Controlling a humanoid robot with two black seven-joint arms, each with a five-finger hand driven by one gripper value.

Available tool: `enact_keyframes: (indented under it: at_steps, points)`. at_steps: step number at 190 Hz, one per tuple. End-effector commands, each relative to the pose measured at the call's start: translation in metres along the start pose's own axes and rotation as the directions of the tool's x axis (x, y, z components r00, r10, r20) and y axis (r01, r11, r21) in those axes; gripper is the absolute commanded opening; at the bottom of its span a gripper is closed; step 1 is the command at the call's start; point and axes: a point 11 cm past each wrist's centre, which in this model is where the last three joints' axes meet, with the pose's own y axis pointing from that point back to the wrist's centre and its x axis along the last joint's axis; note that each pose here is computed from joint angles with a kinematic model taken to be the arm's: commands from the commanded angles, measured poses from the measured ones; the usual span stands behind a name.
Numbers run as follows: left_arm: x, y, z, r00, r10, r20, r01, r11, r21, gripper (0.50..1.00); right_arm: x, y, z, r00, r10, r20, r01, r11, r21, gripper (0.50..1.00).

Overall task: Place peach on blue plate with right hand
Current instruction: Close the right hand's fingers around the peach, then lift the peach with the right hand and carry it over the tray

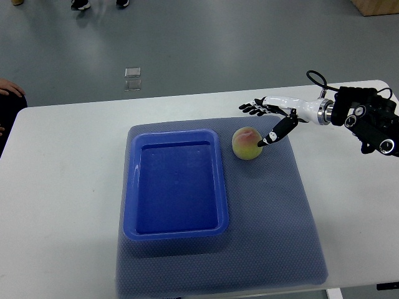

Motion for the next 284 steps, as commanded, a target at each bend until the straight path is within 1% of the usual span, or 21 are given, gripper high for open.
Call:
enact_keyframes:
  at_steps: [1, 77, 145, 164, 170, 174, 175, 178, 179, 182, 183, 185, 188, 193, 196, 199, 204, 212, 231, 267, 284]
  points:
    - [0.000, 0.000, 0.000, 1.000, -0.001, -0.001, 0.001, 1.000, 0.000, 1.000, -0.009, -0.004, 0.005, 0.999, -0.008, -0.041, 0.007, 1.000, -0.024, 0.932]
    - [-0.001, 0.000, 0.000, 1.000, -0.004, 0.000, 0.004, 1.000, 0.000, 1.000, -0.024, -0.016, -0.001, 0.998, -0.027, -0.052, 0.026, 1.000, -0.014, 0.930]
    - [-0.002, 0.000, 0.000, 1.000, -0.006, 0.000, 0.006, 1.000, 0.000, 1.000, -0.022, -0.017, -0.001, 0.998, -0.008, -0.060, 0.007, 1.000, -0.011, 0.928]
    - [-0.001, 0.000, 0.000, 1.000, -0.002, 0.000, 0.002, 1.000, 0.000, 1.000, -0.024, -0.019, -0.003, 0.998, -0.012, -0.061, 0.012, 1.000, -0.006, 0.913]
    - [-0.001, 0.000, 0.000, 1.000, -0.002, 0.000, 0.002, 1.000, 0.000, 1.000, -0.026, -0.020, -0.003, 0.998, -0.015, -0.061, 0.014, 1.000, -0.007, 0.887]
    - [-0.001, 0.000, 0.000, 1.000, -0.002, 0.000, 0.002, 1.000, 0.000, 1.000, -0.026, -0.020, -0.003, 0.998, -0.015, -0.065, 0.015, 1.000, -0.009, 0.854]
    - [-0.002, 0.000, 0.000, 1.000, -0.005, 0.000, 0.005, 1.000, 0.000, 1.000, -0.027, -0.020, -0.002, 0.998, -0.016, -0.066, 0.015, 1.000, -0.010, 0.832]
    - [-0.001, 0.000, 0.000, 1.000, -0.004, 0.000, 0.004, 1.000, 0.000, 1.000, -0.027, -0.020, -0.002, 0.997, -0.017, -0.069, 0.017, 1.000, -0.010, 0.811]
    - [-0.001, 0.000, 0.000, 1.000, -0.004, 0.000, 0.004, 1.000, 0.000, 1.000, -0.028, -0.020, -0.002, 0.997, -0.017, -0.071, 0.016, 1.000, -0.011, 0.789]
    - [-0.001, 0.000, 0.000, 1.000, -0.004, 0.000, 0.004, 1.000, 0.000, 1.000, -0.028, -0.020, -0.001, 0.997, -0.017, -0.074, 0.016, 1.000, -0.012, 0.770]
    - [-0.001, 0.000, 0.000, 1.000, -0.003, 0.000, 0.003, 1.000, 0.000, 1.000, -0.028, -0.020, -0.001, 0.997, -0.017, -0.076, 0.016, 1.000, -0.014, 0.748]
    - [-0.001, 0.000, 0.000, 1.000, -0.002, 0.000, 0.002, 1.000, 0.000, 1.000, -0.028, -0.020, -0.001, 0.997, -0.017, -0.076, 0.016, 1.000, -0.014, 0.748]
    - [-0.001, 0.000, 0.000, 1.000, -0.004, 0.000, 0.004, 1.000, 0.000, 1.000, -0.028, -0.020, -0.001, 0.997, -0.014, -0.081, 0.013, 1.000, -0.016, 0.703]
    - [-0.001, 0.000, 0.000, 1.000, -0.002, 0.000, 0.002, 1.000, 0.000, 1.000, -0.028, -0.020, 0.000, 0.996, -0.014, -0.086, 0.013, 1.000, -0.019, 0.666]
    - [-0.001, 0.000, 0.000, 1.000, -0.002, 0.000, 0.002, 1.000, 0.000, 1.000, -0.029, -0.020, 0.000, 0.996, -0.017, -0.091, 0.015, 1.000, -0.021, 0.625]
    - [-0.001, 0.000, 0.000, 1.000, -0.002, 0.000, 0.002, 1.000, 0.000, 1.000, -0.029, -0.020, 0.000, 0.996, -0.017, -0.092, 0.015, 1.000, -0.021, 0.609]
    - [-0.001, 0.000, 0.000, 1.000, -0.002, 0.000, 0.002, 1.000, 0.000, 1.000, -0.029, -0.020, 0.000, 0.995, -0.018, -0.094, 0.016, 1.000, -0.022, 0.558]
    - [-0.001, 0.000, 0.000, 1.000, -0.002, 0.000, 0.002, 1.000, 0.000, 1.000, -0.028, -0.020, 0.000, 0.995, -0.015, -0.095, 0.013, 1.000, -0.020, 0.511]
    - [-0.001, 0.000, 0.001, 1.000, -0.002, 0.000, 0.002, 1.000, -0.002, 1.000, -0.020, -0.020, -0.006, 0.995, 0.000, -0.101, -0.001, 1.000, -0.007, 0.500]
    - [0.000, 0.000, 0.000, 1.000, -0.001, -0.001, 0.001, 1.000, 0.000, 1.000, 0.015, -0.019, -0.043, 0.989, 0.078, -0.126, -0.064, 0.991, 0.114, 0.500]
    - [-0.001, 0.000, 0.001, 1.000, -0.002, 0.000, 0.002, 1.000, -0.002, 1.000, 0.017, -0.019, -0.054, 0.987, 0.087, -0.132, -0.064, 0.984, 0.168, 0.500]
